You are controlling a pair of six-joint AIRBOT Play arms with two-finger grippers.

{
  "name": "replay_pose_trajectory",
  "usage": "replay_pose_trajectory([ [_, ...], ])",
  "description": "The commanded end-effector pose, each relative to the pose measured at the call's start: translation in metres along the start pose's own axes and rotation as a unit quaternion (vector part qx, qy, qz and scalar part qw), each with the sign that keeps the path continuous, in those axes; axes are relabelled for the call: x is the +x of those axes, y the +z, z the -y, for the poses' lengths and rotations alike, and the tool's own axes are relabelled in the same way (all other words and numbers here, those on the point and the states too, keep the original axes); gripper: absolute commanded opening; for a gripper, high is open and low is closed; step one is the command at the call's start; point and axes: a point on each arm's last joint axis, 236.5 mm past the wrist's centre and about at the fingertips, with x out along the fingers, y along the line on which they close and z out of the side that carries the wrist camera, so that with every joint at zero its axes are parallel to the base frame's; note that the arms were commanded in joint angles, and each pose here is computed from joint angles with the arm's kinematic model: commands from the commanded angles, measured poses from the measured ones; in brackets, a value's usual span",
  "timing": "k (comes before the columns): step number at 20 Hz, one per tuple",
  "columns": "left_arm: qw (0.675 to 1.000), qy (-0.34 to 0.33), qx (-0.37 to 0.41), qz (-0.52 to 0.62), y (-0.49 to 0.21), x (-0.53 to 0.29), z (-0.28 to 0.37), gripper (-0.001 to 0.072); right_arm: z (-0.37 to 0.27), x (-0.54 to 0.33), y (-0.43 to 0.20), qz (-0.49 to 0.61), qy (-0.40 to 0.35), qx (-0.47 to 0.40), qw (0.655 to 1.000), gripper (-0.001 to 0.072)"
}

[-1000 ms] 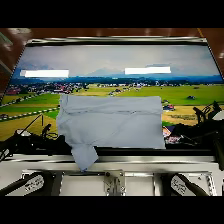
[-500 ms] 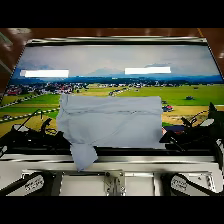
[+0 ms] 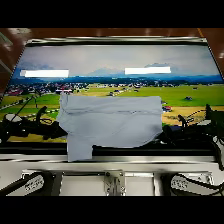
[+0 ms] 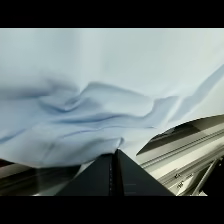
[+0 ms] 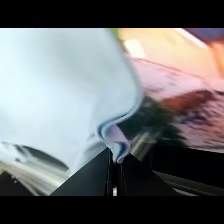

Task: Fold the shirts.

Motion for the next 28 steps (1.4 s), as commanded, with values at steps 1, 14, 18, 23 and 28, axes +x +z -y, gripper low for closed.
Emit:
replay_pose_trajectory([
  [1,0.999,0.002,0.042,0.034,0.031,-0.024,0.020,0.0034,-0.039,-0.015,0.023,0.044,0.062,-0.047,0.996,0.0070],
  [14,0.994,0.002,0.079,0.079,0.165,-0.052,0.037,0.0035,-0.130,-0.083,0.206,0.277,-0.123,-0.211,0.929,0.0070],
  [18,0.994,-0.043,0.059,0.077,0.206,-0.019,0.041,0.0036,-0.101,-0.046,0.209,0.228,-0.124,-0.171,0.950,0.0071],
  [23,0.989,-0.088,0.020,0.118,0.248,-0.008,0.047,0.0174,-0.085,-0.026,0.209,0.203,-0.121,-0.139,0.962,0.0072],
  [28,0.992,-0.107,0.010,0.066,0.223,-0.016,0.049,0.0526,-0.091,-0.049,0.205,0.204,-0.138,-0.194,0.950,0.0683],
])
